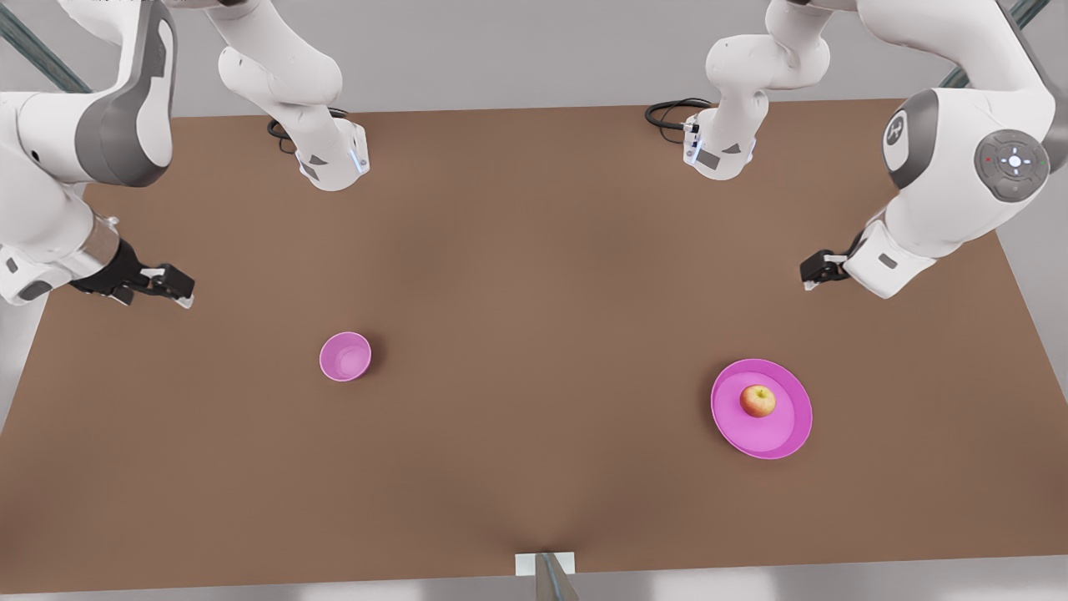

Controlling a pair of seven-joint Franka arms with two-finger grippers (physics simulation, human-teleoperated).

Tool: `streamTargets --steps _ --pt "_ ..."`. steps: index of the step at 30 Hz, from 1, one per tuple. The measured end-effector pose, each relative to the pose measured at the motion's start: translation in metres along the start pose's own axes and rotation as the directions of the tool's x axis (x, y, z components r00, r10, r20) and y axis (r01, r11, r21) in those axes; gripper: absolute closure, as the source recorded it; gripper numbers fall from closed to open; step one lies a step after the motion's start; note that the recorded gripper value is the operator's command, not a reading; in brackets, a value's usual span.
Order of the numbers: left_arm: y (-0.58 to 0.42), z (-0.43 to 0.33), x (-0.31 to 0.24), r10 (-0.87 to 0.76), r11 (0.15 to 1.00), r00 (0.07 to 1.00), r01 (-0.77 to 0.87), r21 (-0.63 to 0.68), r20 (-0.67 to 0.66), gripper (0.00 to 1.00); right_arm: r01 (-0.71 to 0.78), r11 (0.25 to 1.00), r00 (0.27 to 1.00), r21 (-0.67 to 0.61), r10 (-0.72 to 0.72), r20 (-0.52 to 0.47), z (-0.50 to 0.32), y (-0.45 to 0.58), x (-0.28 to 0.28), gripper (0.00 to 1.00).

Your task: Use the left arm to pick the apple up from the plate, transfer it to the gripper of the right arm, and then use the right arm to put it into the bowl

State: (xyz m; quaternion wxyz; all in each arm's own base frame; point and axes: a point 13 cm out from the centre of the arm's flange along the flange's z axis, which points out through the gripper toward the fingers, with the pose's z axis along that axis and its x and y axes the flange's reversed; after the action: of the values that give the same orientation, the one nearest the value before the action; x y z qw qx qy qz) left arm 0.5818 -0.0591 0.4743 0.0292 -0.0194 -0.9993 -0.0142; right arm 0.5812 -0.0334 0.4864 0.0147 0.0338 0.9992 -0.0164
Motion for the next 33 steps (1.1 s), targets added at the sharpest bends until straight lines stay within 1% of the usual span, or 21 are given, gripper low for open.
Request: streamTargets --steps 3,6,9,11,14,17,19,23,26,33 --pt "0.0 0.011 -0.003 0.007 1.0 1.0 -0.007 0.003 -0.014 0.0 0.021 0.999 0.999 -0.028 -0.02 0.035 -0.01 0.019 -0.019 0.0" --pt "0.006 0.079 -0.015 -0.011 1.0 0.997 0.013 0.017 -0.079 0.0 0.05 0.998 0.998 -0.042 -0.048 0.044 -0.012 0.04 -0.022 0.0" --pt "0.018 0.146 -0.036 -0.049 0.998 0.993 0.053 0.039 -0.103 0.0 0.075 0.996 0.996 -0.047 -0.072 0.046 -0.012 0.057 -0.021 0.0" --pt "0.028 0.187 -0.048 -0.079 0.995 0.992 0.084 0.049 -0.097 0.0 0.083 0.995 0.996 -0.047 -0.081 0.043 -0.012 0.063 -0.019 0.0" --pt "0.04 0.23 -0.069 -0.112 0.991 0.991 0.117 0.061 -0.071 0.0 0.072 0.996 0.997 -0.043 -0.071 0.028 -0.012 0.058 -0.011 0.0" --pt "0.033 0.284 -0.062 -0.115 0.991 0.991 0.12 0.063 -0.076 0.0 0.06 0.997 0.998 -0.041 -0.059 0.015 -0.01 0.051 -0.005 0.0" --pt "0.031 0.301 -0.067 -0.12 0.99 0.992 0.123 0.068 -0.045 0.0 0.07 0.997 0.997 -0.045 -0.07 0.014 -0.01 0.058 -0.006 0.0" --pt "0.027 0.326 -0.082 -0.129 0.989 0.992 0.128 0.077 0.008 0.0 0.135 0.99 0.991 -0.05 -0.134 0.019 -0.014 0.1 0.0 0.0" --pt "0.007 0.342 -0.088 -0.113 0.991 0.993 0.11 0.079 0.031 0.0 0.162 0.985 0.987 -0.051 -0.162 0.018 -0.016 0.119 0.005 0.0" --pt "0.004 0.376 -0.088 -0.133 0.988 0.991 0.13 0.077 0.033 0.0 0.107 0.993 0.994 -0.051 -0.107 0.011 -0.012 0.089 0.0 0.0"
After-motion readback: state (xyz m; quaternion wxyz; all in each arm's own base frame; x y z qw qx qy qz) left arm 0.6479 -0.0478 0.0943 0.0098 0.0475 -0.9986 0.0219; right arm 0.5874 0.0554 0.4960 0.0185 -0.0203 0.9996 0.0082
